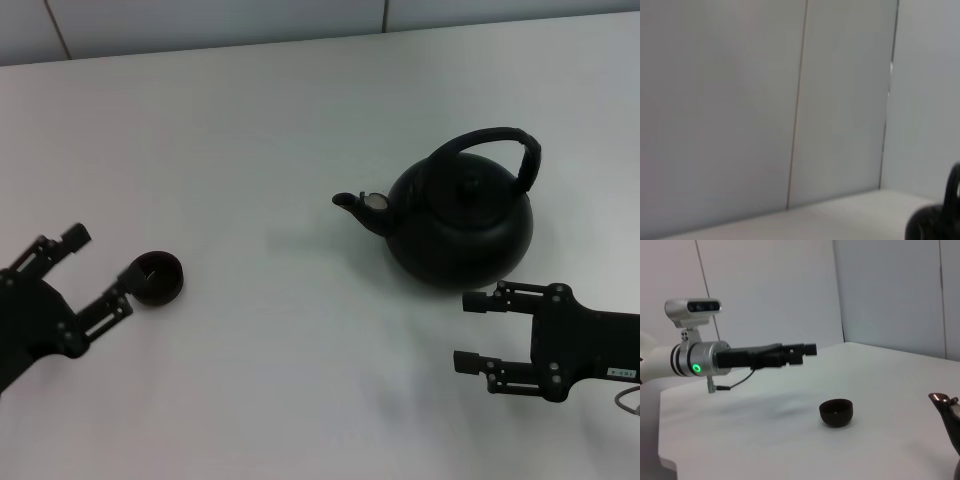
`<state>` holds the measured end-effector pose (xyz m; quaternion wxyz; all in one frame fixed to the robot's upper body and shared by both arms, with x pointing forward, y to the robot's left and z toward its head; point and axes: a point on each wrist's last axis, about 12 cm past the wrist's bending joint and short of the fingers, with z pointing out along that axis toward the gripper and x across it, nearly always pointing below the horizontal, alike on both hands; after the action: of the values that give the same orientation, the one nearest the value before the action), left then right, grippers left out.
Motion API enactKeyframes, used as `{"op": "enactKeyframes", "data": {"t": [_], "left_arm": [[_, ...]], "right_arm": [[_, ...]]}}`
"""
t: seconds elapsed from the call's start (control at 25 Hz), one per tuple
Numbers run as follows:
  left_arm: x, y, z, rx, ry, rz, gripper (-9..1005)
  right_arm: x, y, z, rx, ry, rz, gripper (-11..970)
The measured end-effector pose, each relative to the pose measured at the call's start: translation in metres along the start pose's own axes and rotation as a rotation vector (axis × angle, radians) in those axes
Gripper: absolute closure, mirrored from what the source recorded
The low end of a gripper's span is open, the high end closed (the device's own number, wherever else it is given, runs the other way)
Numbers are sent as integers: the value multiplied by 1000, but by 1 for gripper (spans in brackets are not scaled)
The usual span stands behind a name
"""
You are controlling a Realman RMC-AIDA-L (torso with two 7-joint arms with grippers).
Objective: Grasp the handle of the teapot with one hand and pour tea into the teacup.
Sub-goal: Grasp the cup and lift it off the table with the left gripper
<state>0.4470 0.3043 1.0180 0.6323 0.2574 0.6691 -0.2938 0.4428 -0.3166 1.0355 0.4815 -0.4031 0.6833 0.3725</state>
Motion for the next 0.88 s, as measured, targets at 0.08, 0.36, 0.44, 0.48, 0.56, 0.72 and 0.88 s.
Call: {"op": "enactKeyframes", "data": {"t": [0.08,0.36,0.44,0.48,0.56,0.72,0.88], "left_arm": [[8,0,2,-4,71,38,211],[22,4,4,-43,182,85,215],[23,4,5,-41,193,89,216],[23,4,5,-39,194,89,217],[24,3,5,-37,195,89,218],[24,4,7,-39,201,90,221],[27,3,17,-40,221,93,223]], "right_arm": [[0,-1,0,1,1,-1,268],[-1,-2,0,5,1,-5,268],[-1,-2,0,6,0,-6,268],[-1,-2,0,7,0,-6,268],[-1,-2,0,7,1,-6,268],[-2,-3,0,8,1,-7,268],[-3,-4,1,6,1,-11,268]]}}
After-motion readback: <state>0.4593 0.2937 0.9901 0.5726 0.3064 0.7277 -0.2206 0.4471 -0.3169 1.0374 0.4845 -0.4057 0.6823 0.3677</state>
